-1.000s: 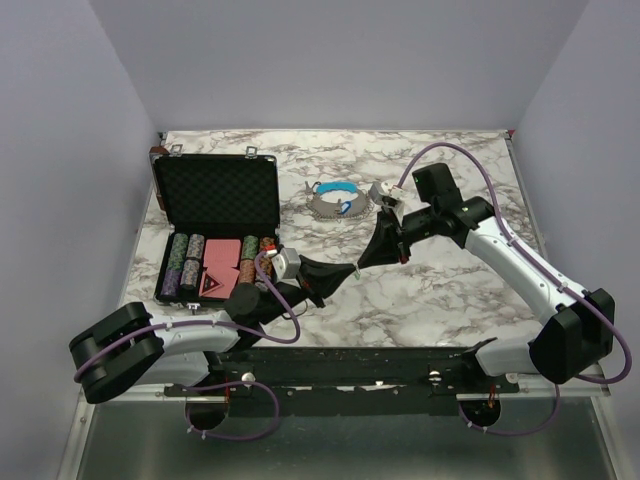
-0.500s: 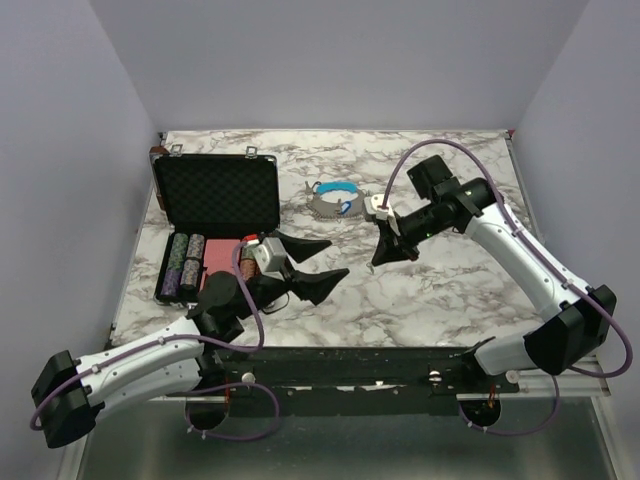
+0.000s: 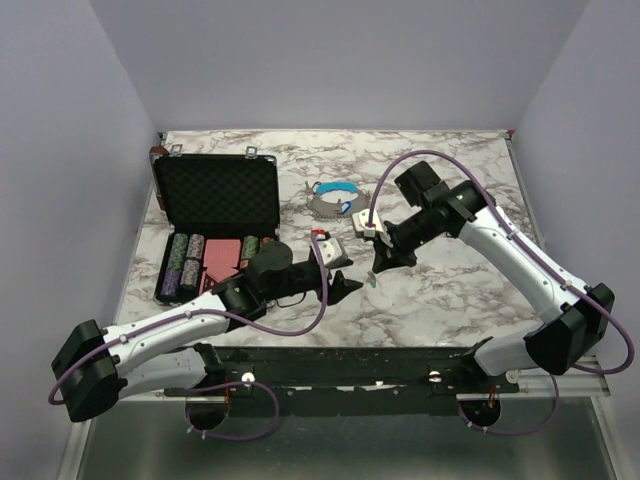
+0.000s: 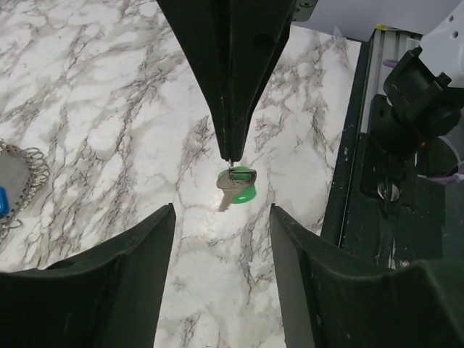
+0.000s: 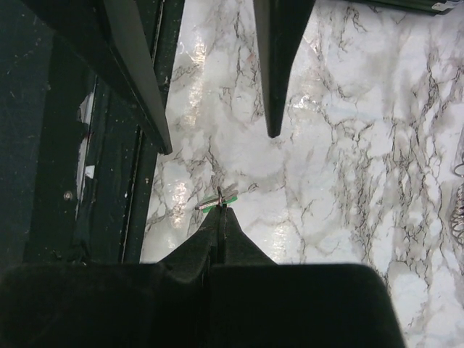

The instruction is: Put the keys on the keyring

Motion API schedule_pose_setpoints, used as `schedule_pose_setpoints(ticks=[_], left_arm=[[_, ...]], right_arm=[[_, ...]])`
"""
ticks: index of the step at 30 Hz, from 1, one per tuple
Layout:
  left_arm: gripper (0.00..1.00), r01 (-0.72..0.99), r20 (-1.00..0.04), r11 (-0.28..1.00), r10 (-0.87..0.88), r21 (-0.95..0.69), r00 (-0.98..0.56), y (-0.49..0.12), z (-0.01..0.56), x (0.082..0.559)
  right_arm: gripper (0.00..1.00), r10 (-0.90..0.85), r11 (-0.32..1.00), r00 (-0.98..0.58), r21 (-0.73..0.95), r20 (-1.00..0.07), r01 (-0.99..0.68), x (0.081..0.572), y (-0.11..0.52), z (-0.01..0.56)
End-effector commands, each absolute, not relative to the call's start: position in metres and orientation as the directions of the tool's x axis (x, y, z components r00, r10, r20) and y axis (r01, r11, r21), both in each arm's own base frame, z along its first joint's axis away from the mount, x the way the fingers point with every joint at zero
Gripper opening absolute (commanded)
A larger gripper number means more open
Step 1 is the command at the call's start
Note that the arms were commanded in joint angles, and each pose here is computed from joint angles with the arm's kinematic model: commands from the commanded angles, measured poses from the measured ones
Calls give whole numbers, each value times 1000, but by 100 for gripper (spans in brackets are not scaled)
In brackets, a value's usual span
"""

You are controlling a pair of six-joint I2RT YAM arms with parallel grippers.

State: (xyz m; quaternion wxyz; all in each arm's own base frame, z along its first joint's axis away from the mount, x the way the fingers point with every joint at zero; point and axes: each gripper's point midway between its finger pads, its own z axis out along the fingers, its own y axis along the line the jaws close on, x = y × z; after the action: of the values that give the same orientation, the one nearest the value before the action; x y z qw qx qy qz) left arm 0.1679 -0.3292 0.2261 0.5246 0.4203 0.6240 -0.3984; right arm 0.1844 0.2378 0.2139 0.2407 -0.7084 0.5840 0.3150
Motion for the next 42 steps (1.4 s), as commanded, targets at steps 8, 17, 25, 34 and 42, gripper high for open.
schedule_pose_setpoints(ticks=[8,17,25,34,42], left_arm=[[49,971,-998,235,42,-40,-52,-354,244,164],[36,969,-997,239,41,-56,-68,-362,241,168],[23,972,-995,227,57,-67,-82,-367,235,168],[0,967,-992,241,75,-83,-104,-365,231,169],[0,898,-909,337,-392,-282,-139,-318,273,170]], right_arm=[[1,-683,-204,119,31,-720,-978,184,239,217],[0,-669,-213,112,45,-735,-976,181,242,217],[0,-659,-215,108,49,-745,-975,180,243,220],[3,-652,-194,87,54,-753,-979,180,245,222],[54,-428,-56,-136,176,-894,-983,200,237,264]])
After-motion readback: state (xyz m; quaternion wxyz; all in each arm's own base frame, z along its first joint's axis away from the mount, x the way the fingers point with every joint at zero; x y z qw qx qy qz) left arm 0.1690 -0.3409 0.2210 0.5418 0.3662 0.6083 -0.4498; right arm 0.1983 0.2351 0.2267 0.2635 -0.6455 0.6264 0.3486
